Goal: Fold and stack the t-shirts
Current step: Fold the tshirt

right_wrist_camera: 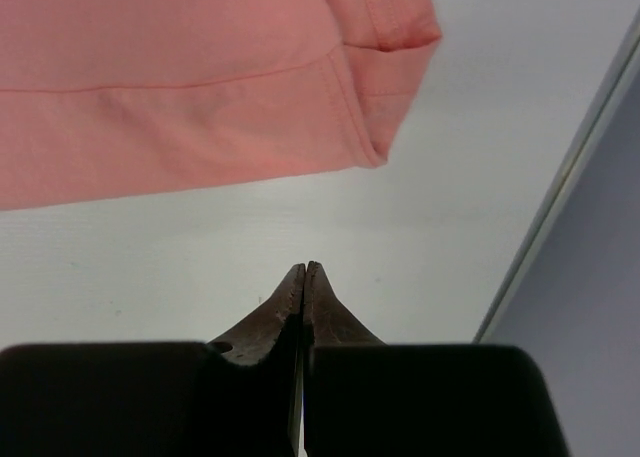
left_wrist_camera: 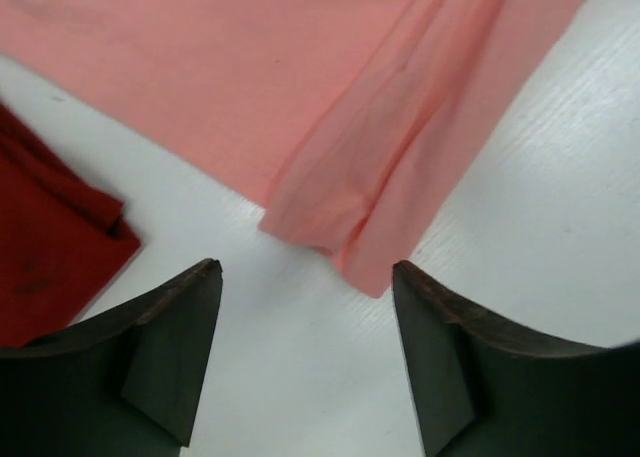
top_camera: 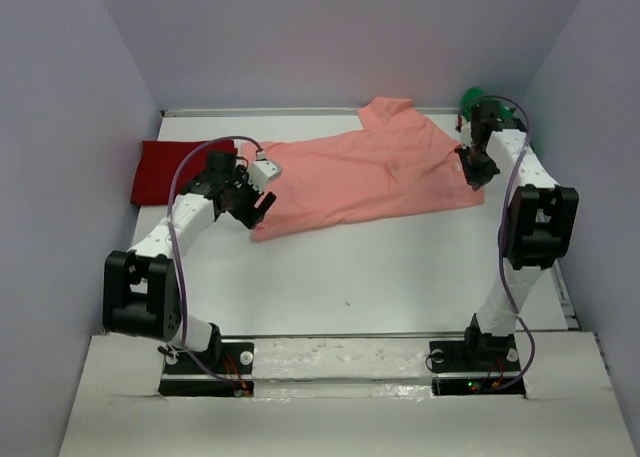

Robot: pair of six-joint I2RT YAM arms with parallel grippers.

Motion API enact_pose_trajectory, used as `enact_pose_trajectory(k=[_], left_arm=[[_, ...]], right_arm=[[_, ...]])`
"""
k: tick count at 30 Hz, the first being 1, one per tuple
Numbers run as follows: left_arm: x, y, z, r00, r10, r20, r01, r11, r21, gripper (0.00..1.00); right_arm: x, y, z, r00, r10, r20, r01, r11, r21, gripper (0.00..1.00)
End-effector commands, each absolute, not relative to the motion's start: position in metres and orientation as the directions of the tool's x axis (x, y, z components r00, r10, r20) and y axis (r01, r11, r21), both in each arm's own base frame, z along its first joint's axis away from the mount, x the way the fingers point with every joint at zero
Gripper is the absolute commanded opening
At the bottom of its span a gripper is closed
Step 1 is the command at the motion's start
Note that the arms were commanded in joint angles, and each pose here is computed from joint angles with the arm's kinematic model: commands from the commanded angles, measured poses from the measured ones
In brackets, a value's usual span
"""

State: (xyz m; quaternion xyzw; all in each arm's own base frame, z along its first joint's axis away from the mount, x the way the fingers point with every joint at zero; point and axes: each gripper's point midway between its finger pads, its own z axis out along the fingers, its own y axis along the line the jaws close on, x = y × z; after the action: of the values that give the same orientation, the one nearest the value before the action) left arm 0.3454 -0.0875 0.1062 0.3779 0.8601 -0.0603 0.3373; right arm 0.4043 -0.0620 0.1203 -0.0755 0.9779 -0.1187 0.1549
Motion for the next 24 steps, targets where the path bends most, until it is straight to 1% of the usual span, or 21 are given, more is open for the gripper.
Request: enact_pose_trajectory(k=[1, 2, 3, 7, 8, 11, 12, 14, 17, 20, 24], left_arm=[[0.329, -0.121, 0.096, -0.457, 0.605, -0.652, 0.806, 0.591, -0.017, 0.71], [0.329, -0.122, 0.088, -0.467, 0.610, -0.640, 0.810, 0.586, -0.033, 0.67], [0.330, -0.122, 0.085, -0.473, 0.610, -0.636, 0.809, 0.587, -0.037, 0.58], [0.332, -0.120, 0.071, -0.494, 0.618, -0.612, 0.804, 0.593, -0.050, 0.36], [0.333, -0.118, 0.066, -0.506, 0.619, -0.601, 0.797, 0.602, -0.051, 0.34], [0.338, -0.112, 0.060, -0.522, 0.620, -0.586, 0.778, 0.628, -0.028, 0.34], [0.340, -0.112, 0.059, -0.519, 0.620, -0.588, 0.775, 0.632, -0.017, 0.36], [0.342, -0.108, 0.057, -0.522, 0.623, -0.583, 0.766, 0.643, 0.002, 0.43], [0.345, -0.104, 0.055, -0.527, 0.625, -0.576, 0.753, 0.658, 0.026, 0.43], [0.349, -0.101, 0.054, -0.530, 0.620, -0.579, 0.738, 0.674, 0.047, 0.47], [0.351, -0.100, 0.048, -0.536, 0.622, -0.571, 0.736, 0.675, 0.044, 0.48]], right_arm=[[0.422, -0.051, 0.092, -0.943, -0.144, -0.299, -0.092, 0.979, -0.182, 0.00], [0.426, -0.050, 0.084, -0.945, -0.141, -0.294, -0.091, 0.980, -0.178, 0.00], [0.428, -0.051, 0.081, -0.946, -0.141, -0.291, -0.091, 0.980, -0.179, 0.00], [0.436, -0.055, 0.071, -0.951, -0.147, -0.272, -0.095, 0.976, -0.198, 0.00], [0.436, -0.055, 0.070, -0.952, -0.147, -0.267, -0.095, 0.975, -0.200, 0.00], [0.441, -0.056, 0.070, -0.951, -0.150, -0.269, -0.097, 0.975, -0.201, 0.00], [0.442, -0.056, 0.070, -0.951, -0.152, -0.270, -0.098, 0.974, -0.202, 0.00], [0.442, -0.055, 0.070, -0.951, -0.155, -0.266, -0.103, 0.975, -0.198, 0.00], [0.444, -0.055, 0.070, -0.950, -0.160, -0.267, -0.108, 0.974, -0.196, 0.00], [0.445, -0.053, 0.070, -0.950, -0.161, -0.267, -0.113, 0.976, -0.188, 0.00], [0.446, -0.054, 0.068, -0.952, -0.163, -0.259, -0.115, 0.975, -0.190, 0.00]])
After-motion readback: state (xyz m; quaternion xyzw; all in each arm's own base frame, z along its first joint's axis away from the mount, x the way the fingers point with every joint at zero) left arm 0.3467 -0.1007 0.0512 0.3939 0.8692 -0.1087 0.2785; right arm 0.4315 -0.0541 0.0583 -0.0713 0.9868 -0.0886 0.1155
